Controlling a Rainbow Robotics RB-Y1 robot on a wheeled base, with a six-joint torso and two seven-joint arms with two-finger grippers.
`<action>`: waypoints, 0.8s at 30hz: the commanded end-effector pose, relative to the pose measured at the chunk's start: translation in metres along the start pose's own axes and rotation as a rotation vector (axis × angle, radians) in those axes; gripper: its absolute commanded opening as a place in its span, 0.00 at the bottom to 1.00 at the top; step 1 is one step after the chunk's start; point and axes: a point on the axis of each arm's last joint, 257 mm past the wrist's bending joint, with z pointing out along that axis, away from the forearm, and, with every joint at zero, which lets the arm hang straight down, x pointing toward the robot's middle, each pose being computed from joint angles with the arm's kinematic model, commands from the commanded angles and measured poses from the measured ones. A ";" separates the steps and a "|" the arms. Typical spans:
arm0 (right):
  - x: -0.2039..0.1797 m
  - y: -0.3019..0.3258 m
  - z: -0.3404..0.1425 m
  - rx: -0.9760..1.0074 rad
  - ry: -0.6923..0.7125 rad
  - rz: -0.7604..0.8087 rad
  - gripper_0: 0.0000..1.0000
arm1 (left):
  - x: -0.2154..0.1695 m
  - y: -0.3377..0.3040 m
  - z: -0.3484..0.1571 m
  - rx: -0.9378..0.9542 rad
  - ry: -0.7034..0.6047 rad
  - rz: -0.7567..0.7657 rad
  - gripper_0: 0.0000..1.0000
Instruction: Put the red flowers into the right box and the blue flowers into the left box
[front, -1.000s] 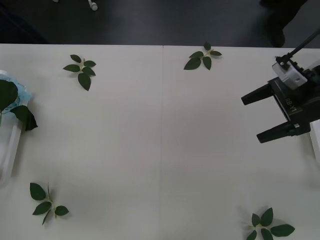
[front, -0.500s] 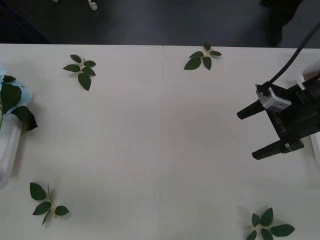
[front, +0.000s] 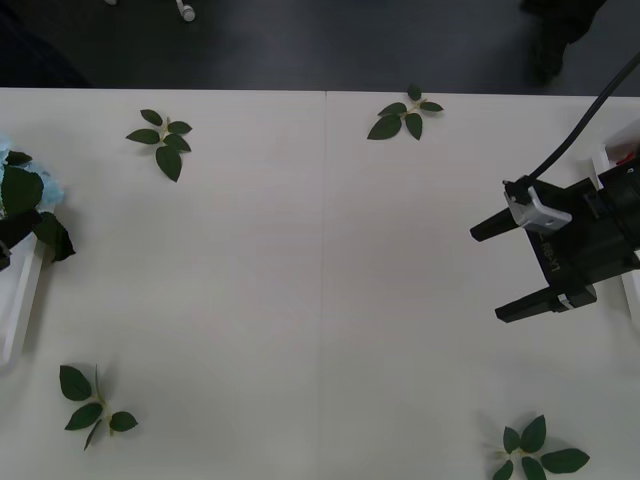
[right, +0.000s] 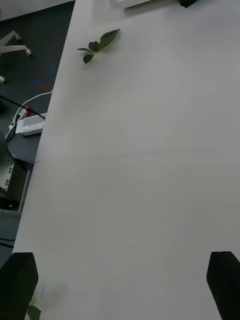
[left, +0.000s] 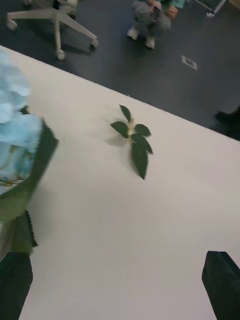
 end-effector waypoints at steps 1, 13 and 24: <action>-0.005 -0.002 -0.007 0.014 0.011 -0.061 1.00 | -0.004 -0.057 -0.008 0.098 0.085 0.128 1.00; -0.005 -0.002 -0.007 0.014 0.011 -0.061 1.00 | 0.014 -0.130 -0.012 0.338 0.308 0.592 1.00; -0.005 -0.002 -0.007 0.014 0.011 -0.061 1.00 | 0.013 -0.162 -0.012 0.510 0.351 0.869 1.00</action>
